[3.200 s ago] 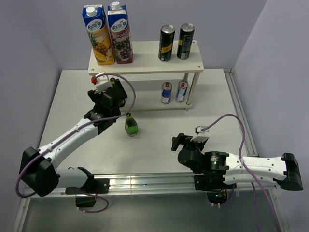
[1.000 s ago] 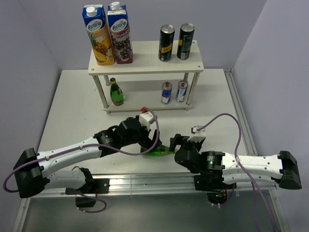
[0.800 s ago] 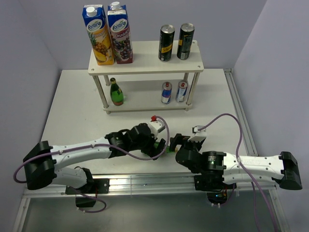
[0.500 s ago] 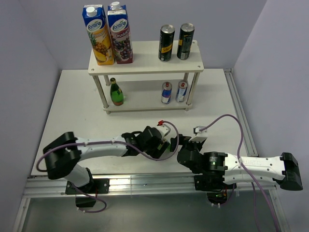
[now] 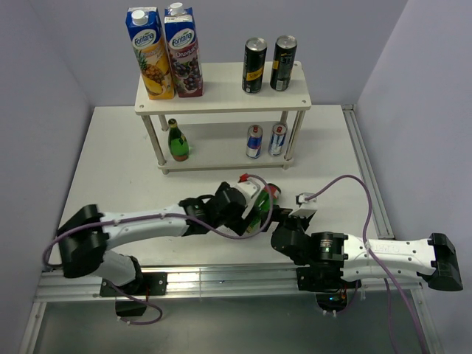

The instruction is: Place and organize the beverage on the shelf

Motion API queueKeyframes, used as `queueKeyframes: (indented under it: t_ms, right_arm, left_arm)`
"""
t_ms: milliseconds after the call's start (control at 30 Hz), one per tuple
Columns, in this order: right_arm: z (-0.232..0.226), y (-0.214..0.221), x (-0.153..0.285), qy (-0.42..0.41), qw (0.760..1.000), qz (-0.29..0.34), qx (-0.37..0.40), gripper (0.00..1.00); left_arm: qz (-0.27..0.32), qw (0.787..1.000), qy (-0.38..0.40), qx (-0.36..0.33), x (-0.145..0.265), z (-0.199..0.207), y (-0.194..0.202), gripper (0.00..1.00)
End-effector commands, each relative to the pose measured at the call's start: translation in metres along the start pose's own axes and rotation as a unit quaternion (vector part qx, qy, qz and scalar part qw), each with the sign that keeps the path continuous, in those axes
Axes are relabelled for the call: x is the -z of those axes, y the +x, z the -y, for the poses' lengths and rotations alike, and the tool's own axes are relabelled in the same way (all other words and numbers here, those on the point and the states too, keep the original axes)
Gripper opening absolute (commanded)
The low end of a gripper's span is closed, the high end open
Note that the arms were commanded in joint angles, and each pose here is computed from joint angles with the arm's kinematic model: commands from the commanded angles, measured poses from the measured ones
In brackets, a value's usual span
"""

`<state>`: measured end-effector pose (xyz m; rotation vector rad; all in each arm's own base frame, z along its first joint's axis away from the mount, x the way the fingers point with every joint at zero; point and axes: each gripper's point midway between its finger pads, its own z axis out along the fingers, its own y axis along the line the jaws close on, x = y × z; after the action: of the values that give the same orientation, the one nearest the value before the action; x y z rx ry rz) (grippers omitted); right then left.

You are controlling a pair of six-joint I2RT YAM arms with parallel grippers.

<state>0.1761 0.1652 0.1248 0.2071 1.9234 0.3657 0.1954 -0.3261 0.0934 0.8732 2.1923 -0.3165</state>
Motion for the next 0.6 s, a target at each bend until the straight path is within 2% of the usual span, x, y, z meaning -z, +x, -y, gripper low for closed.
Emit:
queueKeyframes:
  t_ms: [0, 167, 267, 300, 400, 467, 533, 567]
  right_arm:
    - [-0.004, -0.007, 0.000, -0.001, 1.000, 0.017, -0.022, 1.00]
    - [-0.005, -0.007, -0.001, -0.001, 1.000, 0.017, -0.019, 1.00]
    - [-0.005, -0.008, -0.001, 0.001, 1.000, 0.018, -0.020, 1.00]
    - [-0.005, -0.008, -0.001, 0.000, 1.000, 0.018, -0.020, 1.00]
    - [-0.003, -0.008, -0.001, 0.000, 1.000, 0.019, -0.023, 1.00]
    - [-0.002, -0.010, 0.000, 0.002, 0.999, 0.024, -0.028, 1.00]
    - [0.002, -0.012, 0.001, 0.008, 0.999, 0.026, -0.036, 1.00]
    - [0.004, -0.013, 0.001, 0.009, 0.999, 0.030, -0.039, 1.00]
  left_arm:
    - [0.110, 0.992, 0.013, 0.067, 0.051, -0.004, -0.069, 0.96]
    - [0.138, 0.983, 0.035, 0.112, 0.086, -0.001, -0.103, 0.96]
    - [0.157, 0.979, 0.054, 0.121, 0.083, 0.006, -0.109, 0.98]
    - [0.138, 0.981, 0.052, 0.126, 0.069, 0.010, -0.102, 0.98]
    - [0.090, 0.974, 0.041, 0.202, 0.041, 0.021, -0.093, 0.95]
    - [0.072, 0.959, 0.064, 0.266, 0.038, 0.042, -0.098, 0.92]
    - [0.059, 0.950, 0.081, 0.296, 0.037, 0.068, -0.100, 0.93]
    - [0.049, 0.938, 0.092, 0.330, 0.039, 0.079, -0.101, 0.94]
